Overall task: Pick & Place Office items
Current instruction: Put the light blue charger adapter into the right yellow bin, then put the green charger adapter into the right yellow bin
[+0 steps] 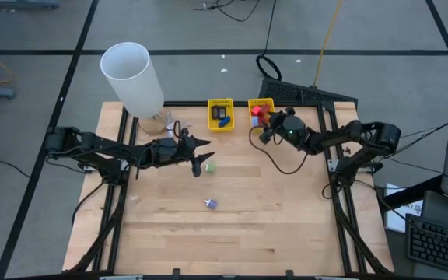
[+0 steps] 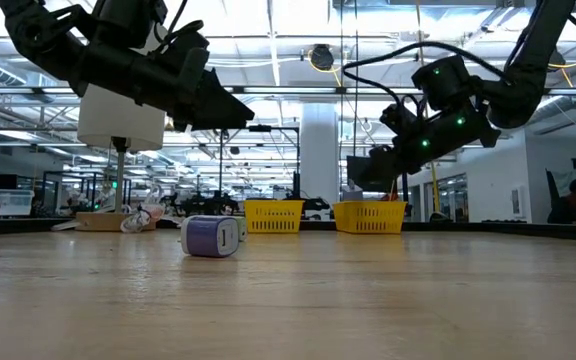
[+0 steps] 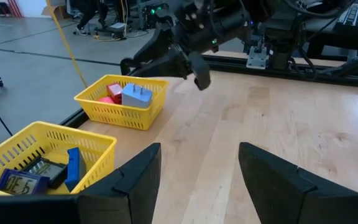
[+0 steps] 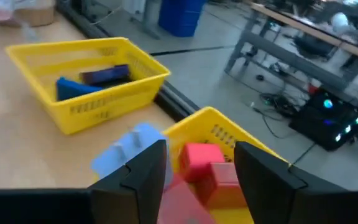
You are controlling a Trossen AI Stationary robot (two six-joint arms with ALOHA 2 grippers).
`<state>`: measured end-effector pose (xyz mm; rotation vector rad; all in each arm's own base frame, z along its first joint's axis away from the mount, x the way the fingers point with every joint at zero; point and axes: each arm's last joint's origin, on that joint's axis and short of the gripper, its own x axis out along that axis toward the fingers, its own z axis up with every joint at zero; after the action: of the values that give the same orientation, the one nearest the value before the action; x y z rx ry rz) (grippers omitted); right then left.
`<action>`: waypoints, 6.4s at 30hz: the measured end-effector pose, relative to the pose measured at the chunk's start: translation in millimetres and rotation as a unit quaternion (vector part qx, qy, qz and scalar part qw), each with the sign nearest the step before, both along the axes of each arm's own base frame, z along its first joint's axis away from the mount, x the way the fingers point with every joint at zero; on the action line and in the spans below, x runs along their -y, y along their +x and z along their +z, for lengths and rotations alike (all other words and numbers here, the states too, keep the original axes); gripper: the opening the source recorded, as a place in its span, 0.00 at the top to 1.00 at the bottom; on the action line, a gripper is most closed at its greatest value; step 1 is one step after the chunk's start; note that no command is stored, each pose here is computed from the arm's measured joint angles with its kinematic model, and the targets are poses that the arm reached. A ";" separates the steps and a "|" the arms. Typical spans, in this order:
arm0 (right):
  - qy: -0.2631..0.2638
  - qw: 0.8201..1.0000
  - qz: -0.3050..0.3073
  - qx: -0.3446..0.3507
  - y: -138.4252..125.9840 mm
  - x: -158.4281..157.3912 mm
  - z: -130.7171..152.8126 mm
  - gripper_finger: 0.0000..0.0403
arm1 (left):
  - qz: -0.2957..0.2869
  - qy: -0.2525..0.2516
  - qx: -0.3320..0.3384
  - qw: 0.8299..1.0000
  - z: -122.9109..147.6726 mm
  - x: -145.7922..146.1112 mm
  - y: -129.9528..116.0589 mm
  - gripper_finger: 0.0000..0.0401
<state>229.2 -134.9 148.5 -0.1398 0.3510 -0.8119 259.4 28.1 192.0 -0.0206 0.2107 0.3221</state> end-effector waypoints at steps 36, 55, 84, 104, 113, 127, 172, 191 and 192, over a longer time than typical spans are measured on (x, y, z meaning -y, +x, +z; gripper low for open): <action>-0.079 0.985 -0.142 -0.055 9.6 10.3 1.5 0.63 | 0.006 -0.010 -0.001 1.000 -0.8 -2.3 -0.4 0.46; 0.083 0.996 0.013 -0.026 -24.8 -14.9 44.8 0.64 | 0.013 -0.050 0.017 0.999 0.1 -2.1 -0.2 0.45; 0.142 0.916 0.357 0.119 -55.7 -66.5 44.8 0.65 | 0.007 -0.125 -0.128 0.984 -31.7 15.8 -8.6 0.20; 0.140 0.916 0.357 0.118 -55.7 -66.5 44.8 0.65 | -0.069 -0.009 -0.234 0.970 -92.5 19.9 9.7 0.29; 0.137 0.916 0.358 0.116 -55.7 -66.5 44.8 0.65 | -0.082 0.004 -0.233 0.969 -93.9 20.2 11.2 0.42; 0.138 0.916 0.358 0.115 -55.8 -66.5 44.5 0.65 | -0.082 -0.003 -0.222 0.972 -92.5 20.4 12.2 0.67; 0.066 0.913 0.392 0.093 -13.0 -98.2 17.5 0.48 | -0.043 -0.011 -0.080 0.996 -5.1 27.1 87.5 0.68; 0.098 0.896 0.412 0.133 17.5 -107.2 21.8 0.38 | -0.070 -0.018 -0.072 0.995 14.3 31.9 100.3 0.68; 0.098 0.896 0.413 0.133 19.2 -107.9 21.9 0.38 | -0.075 -0.020 -0.071 0.994 13.6 32.7 101.0 0.67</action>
<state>248.4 -27.0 170.4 0.0195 0.0854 0.0573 360.4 -4.6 205.6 -0.0206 0.3578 0.1703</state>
